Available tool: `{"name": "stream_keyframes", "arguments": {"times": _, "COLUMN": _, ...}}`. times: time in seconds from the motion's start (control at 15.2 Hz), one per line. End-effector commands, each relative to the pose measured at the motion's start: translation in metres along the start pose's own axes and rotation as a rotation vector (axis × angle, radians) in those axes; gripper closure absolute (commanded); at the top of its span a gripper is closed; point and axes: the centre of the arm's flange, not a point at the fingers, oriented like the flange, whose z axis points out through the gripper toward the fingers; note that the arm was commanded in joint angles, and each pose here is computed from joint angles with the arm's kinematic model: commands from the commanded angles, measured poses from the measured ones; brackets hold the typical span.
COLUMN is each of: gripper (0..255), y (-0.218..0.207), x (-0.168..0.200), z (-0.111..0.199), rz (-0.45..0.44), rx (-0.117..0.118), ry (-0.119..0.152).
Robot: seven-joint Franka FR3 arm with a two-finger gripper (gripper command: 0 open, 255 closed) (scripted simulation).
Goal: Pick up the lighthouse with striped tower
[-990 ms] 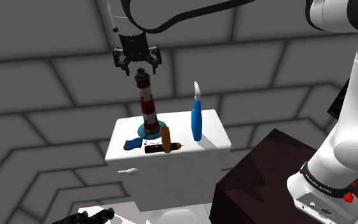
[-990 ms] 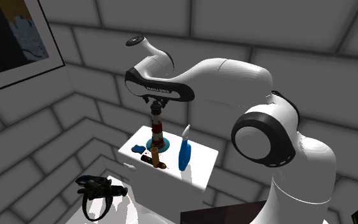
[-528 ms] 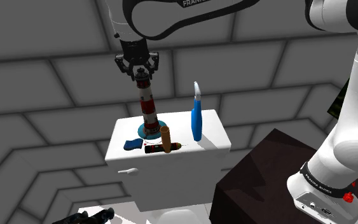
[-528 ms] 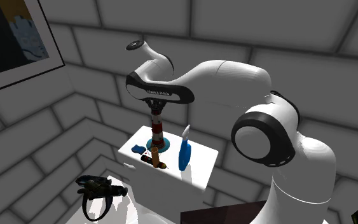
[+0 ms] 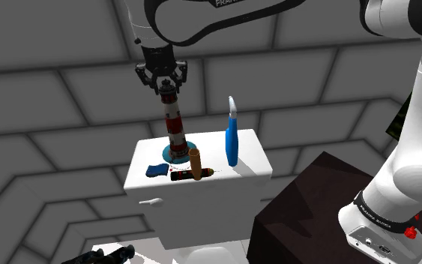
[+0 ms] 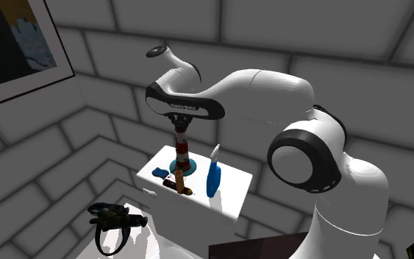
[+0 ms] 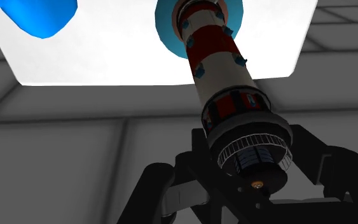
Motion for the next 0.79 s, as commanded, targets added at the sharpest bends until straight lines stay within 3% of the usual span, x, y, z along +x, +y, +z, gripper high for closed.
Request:
{"name": "stream_keyframes", "arguments": {"times": 0.0, "gripper": 255, "y": 0.0, "x": 0.002, "z": -0.008, "rz": 0.0, "rx": 0.001, "ry": 0.001}}
{"name": "stream_keyframes", "arguments": {"times": 0.73, "gripper": 255, "y": -0.002, "x": 0.02, "z": -0.064, "rz": 0.0, "rx": 0.001, "ry": 0.001}}
